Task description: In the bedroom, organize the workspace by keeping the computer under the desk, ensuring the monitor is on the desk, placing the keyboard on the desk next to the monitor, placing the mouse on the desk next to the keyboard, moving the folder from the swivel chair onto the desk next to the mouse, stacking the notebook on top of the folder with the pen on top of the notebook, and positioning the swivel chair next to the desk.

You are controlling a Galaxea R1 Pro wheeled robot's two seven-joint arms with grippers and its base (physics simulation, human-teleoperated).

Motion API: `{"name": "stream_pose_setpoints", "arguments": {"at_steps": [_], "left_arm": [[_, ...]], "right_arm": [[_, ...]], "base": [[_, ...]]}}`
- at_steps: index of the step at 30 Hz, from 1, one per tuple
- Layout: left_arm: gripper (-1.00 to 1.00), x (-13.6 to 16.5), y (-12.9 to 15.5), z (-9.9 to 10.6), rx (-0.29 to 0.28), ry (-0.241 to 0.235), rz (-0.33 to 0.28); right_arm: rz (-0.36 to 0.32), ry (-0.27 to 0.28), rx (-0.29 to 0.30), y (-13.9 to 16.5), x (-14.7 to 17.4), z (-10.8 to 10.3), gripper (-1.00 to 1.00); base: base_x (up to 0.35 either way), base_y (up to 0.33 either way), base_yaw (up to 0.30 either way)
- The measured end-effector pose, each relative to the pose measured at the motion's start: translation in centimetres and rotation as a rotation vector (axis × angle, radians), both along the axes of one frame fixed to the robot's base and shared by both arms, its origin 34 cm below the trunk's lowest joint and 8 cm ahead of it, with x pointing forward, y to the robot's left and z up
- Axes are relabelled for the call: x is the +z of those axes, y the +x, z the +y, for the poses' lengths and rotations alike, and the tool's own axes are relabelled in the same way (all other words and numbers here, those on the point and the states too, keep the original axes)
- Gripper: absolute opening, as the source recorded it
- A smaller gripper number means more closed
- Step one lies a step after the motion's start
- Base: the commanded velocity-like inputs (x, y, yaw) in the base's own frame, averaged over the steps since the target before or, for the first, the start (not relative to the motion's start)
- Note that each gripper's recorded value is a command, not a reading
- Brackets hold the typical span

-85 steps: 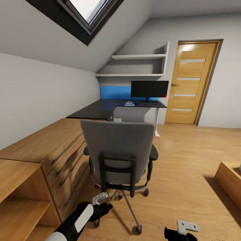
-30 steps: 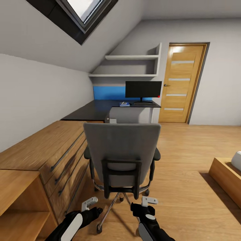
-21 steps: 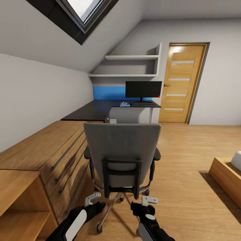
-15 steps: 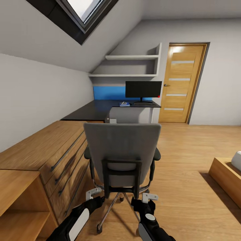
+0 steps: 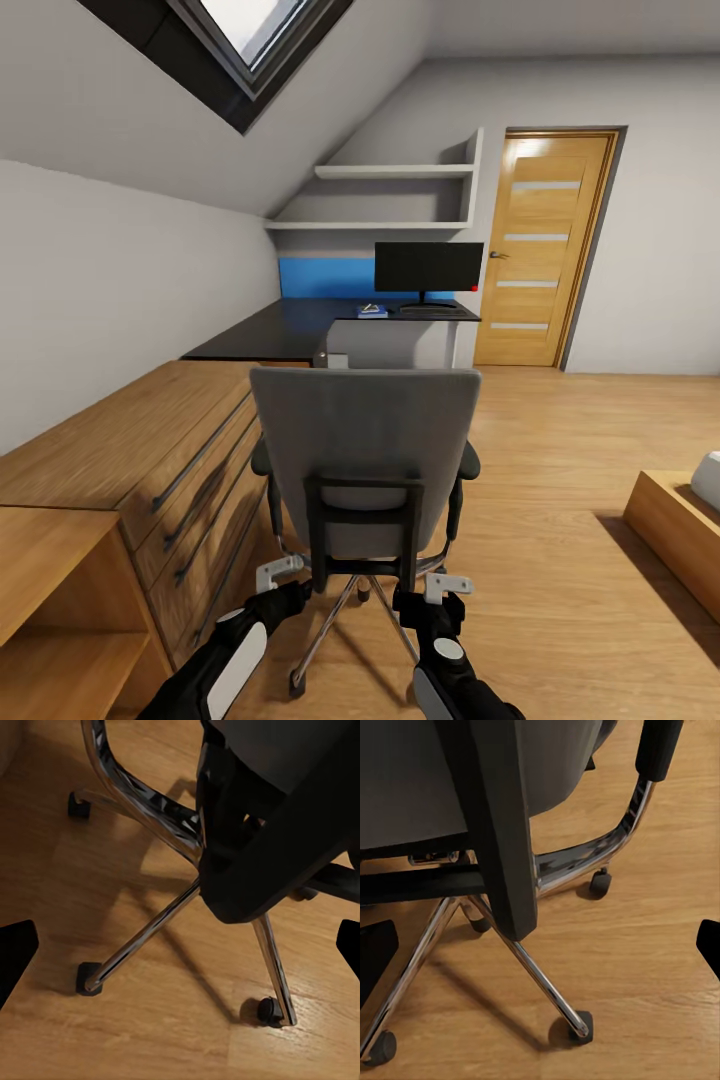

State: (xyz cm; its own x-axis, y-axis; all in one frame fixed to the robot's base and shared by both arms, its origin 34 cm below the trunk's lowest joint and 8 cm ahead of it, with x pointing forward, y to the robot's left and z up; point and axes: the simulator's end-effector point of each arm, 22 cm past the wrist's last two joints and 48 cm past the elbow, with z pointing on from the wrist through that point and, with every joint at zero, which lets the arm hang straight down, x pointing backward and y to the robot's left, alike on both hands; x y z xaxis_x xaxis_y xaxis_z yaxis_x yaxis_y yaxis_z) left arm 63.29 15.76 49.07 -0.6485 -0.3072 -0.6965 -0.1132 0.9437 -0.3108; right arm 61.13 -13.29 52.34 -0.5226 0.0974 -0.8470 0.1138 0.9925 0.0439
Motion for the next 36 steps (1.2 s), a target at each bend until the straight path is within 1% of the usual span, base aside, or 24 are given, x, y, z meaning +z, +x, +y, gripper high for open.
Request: {"name": "stream_pose_setpoints", "arguments": {"at_steps": [5, 9, 12, 23, 26, 27, 30, 36], "left_arm": [[1.0, 0.1, 0.0, -0.4, -0.006, -0.008, -0.002], [1.0, 0.5, 0.3, -0.8, -0.011, -0.014, -0.006], [1.0, 1.0, 0.9, -1.3, -0.02, -0.02, -0.014], [1.0, 1.9, 1.6, -2.1, -0.052, -0.038, -0.031], [1.0, 1.9, 1.6, -2.2, -0.065, -0.026, -0.036], [1.0, 2.0, 1.7, -2.2, -0.075, -0.009, -0.04], [1.0, 2.0, 1.7, -2.2, -0.085, 0.01, -0.044], [1.0, 2.0, 1.6, -2.5, -0.093, 0.021, -0.045]], "right_arm": [[0.002, 0.002, 0.002, 0.0, 0.0, 0.2, 1.0], [0.0, 0.02, 0.008, -0.1, 0.3, 1.4, 1.0], [0.0, 0.027, 0.01, -0.1, 0.4, 2.0, 1.0], [-0.002, 0.031, 0.011, -0.1, 0.5, 2.3, 1.0], [-0.002, 0.031, 0.01, -0.1, 0.5, 2.3, 1.0], [-0.002, 0.031, 0.009, -0.1, 0.5, 2.2, 1.0], [-0.002, 0.029, 0.007, -0.1, 0.5, 2.1, 1.0], [-0.001, 0.025, 0.003, -0.1, 0.5, 2.0, 1.0]], "base": [[0.0, 0.0, 0.0], [0.0, 0.0, 0.0], [0.0, 0.0, 0.0], [0.0, 0.0, 0.0], [0.0, 0.0, 0.0], [0.009, 0.0, 0.0], [0.077, 0.019, 0.0], [0.152, 0.025, 0.0]]}}
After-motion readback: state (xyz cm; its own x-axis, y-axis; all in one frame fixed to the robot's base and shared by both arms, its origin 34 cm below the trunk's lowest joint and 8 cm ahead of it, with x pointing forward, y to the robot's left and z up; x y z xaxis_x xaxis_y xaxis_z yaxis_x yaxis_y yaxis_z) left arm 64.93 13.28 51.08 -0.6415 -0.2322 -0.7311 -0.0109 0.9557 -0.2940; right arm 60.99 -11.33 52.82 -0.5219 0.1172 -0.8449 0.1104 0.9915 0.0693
